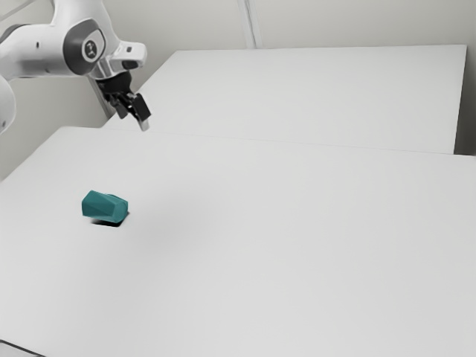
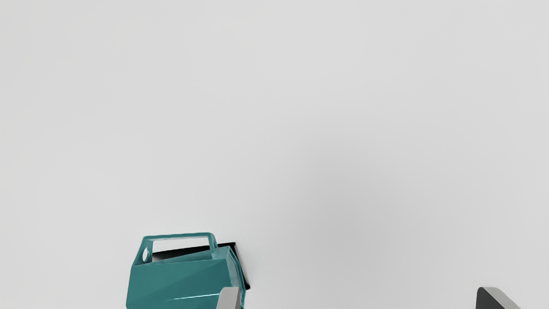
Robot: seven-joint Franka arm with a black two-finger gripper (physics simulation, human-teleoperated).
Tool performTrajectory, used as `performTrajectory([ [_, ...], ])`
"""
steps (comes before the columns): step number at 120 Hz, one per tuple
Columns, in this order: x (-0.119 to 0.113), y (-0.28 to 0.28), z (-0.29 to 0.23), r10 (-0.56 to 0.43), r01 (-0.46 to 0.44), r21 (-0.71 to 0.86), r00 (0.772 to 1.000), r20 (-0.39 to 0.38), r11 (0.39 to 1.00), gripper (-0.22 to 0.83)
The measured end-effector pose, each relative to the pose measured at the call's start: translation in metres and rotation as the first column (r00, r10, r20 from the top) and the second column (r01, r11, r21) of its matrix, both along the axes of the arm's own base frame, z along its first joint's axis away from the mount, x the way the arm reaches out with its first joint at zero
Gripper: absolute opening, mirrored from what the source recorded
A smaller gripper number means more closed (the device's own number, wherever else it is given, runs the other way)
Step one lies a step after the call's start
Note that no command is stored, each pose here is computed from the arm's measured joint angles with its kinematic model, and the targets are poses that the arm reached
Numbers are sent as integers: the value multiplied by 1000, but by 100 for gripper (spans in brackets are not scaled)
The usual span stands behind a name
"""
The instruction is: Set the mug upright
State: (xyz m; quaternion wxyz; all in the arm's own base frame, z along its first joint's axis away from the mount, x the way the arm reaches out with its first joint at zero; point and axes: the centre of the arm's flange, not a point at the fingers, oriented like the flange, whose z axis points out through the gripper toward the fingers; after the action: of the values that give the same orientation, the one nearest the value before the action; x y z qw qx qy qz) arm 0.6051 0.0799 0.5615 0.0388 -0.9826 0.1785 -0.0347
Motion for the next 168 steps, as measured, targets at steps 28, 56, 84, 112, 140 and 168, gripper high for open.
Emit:
performTrajectory([
  [28,-12,40,-3,98,-99,-40,995,-20,994,61],
  [56,-39,158,-39,285,-293,-207,956,-65,934,62],
  [84,-47,234,-98,327,-355,-357,935,-139,864,61],
  [112,-58,283,-144,286,-338,-404,940,-184,850,61],
  [140,-42,314,-200,201,-270,-442,960,-196,856,61],
  [168,-47,342,-238,150,-205,-574,978,-143,792,61],
])
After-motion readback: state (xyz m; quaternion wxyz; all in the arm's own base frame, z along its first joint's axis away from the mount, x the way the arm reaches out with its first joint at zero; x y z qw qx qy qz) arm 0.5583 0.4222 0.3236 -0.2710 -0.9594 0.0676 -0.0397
